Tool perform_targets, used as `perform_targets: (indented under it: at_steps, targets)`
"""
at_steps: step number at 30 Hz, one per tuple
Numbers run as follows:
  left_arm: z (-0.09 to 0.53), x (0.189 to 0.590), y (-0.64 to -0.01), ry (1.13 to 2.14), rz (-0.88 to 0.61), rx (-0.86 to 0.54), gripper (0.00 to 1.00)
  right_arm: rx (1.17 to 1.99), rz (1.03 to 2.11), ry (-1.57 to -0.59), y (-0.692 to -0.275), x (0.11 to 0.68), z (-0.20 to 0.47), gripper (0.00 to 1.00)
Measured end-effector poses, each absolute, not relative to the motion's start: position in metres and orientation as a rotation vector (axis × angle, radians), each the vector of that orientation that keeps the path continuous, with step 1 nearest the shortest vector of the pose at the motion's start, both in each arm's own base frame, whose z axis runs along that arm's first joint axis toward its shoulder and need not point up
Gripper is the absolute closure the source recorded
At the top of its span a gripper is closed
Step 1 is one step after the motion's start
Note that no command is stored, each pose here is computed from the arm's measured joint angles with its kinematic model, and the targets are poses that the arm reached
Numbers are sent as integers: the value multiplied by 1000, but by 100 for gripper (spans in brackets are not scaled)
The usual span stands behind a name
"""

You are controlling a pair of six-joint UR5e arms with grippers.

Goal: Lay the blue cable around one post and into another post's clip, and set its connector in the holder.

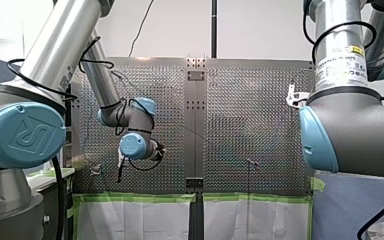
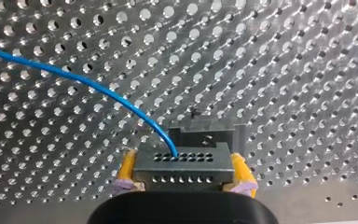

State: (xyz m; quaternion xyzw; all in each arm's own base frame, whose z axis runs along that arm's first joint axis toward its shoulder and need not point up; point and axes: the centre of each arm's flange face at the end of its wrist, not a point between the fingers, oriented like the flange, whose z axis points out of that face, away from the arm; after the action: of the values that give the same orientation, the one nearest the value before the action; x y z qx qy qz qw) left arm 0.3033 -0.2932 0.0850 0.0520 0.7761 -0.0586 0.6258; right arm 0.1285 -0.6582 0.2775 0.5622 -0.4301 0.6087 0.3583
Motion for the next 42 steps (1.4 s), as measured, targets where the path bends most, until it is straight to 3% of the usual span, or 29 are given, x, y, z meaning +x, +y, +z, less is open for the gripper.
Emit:
perform_targets:
  at_steps: [42]
  targets:
    - [85,310,-287,1785,-114,108,0,1494,1590,-1040,-670,122,276,100]
